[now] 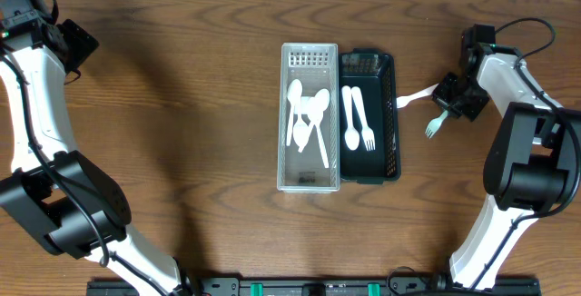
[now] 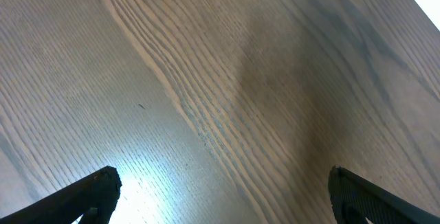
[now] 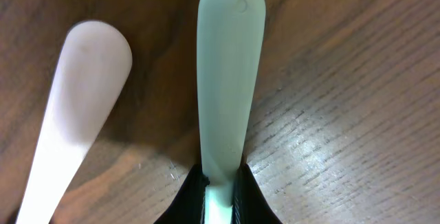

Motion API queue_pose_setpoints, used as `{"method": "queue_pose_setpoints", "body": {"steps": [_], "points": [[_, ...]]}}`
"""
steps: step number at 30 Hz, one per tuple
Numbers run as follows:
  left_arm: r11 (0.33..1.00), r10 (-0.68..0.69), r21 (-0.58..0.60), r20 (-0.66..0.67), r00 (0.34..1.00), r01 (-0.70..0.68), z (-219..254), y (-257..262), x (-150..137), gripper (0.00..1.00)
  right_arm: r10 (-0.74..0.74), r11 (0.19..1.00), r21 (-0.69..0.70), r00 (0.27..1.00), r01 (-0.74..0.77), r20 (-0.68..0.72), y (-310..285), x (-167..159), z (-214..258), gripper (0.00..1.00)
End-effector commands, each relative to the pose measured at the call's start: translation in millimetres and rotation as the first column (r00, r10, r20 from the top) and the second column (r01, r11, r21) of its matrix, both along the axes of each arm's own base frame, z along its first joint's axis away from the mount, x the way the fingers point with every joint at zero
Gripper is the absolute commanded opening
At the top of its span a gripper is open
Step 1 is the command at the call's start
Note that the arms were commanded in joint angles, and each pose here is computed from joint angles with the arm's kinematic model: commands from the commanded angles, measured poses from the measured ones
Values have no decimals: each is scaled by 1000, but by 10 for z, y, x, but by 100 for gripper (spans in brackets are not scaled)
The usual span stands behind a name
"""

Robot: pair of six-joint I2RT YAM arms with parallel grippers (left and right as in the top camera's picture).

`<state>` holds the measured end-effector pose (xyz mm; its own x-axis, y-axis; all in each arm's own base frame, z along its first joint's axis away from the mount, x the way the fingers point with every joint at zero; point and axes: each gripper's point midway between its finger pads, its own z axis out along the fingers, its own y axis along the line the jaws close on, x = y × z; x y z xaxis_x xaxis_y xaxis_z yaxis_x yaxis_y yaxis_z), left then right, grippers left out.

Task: Pack container
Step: 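Return the right gripper and grasp the pale green fork, then place the pale green fork into the dark basket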

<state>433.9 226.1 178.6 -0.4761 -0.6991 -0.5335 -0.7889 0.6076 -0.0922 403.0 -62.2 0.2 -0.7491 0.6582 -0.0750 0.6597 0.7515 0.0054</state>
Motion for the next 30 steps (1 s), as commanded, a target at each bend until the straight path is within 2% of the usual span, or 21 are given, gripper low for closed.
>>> {"method": "queue_pose_setpoints", "body": {"steps": [1,4,7,11,15,23,24,25,26,30], "points": [[1000,-1,27,26,1000,0,155,28,5,98,84,997,-8,992,-83,91,85,180,407,1],[1000,-1,27,26,1000,0,155,28,5,98,210,977,-15,949,-213,236,299,400,958,1],[1000,-1,27,26,1000,0,155,28,5,98,343,938,-85,863,-336,370,598,547,1517,1],[1000,-1,27,26,1000,0,155,28,5,98,459,883,-154,747,-444,480,1099,626,1931,1],[1000,-1,27,26,1000,0,155,28,5,98,534,834,-149,705,-532,466,1558,568,1839,1],[1000,-1,27,26,1000,0,155,28,5,98,642,757,-47,729,-651,237,1997,134,950,1],[1000,-1,27,26,1000,0,155,28,5,98,645,756,-45,730,-653,226,2000,111,924,9],[1000,-1,27,26,1000,0,155,28,5,98,646,755,-46,729,-654,225,2002,108,923,26],[1000,-1,27,26,1000,0,155,28,5,98,649,752,-56,724,-657,235,2004,134,950,36],[1000,-1,27,26,1000,0,155,28,5,98,614,784,-149,716,-603,331,1831,422,1300,59]]}}
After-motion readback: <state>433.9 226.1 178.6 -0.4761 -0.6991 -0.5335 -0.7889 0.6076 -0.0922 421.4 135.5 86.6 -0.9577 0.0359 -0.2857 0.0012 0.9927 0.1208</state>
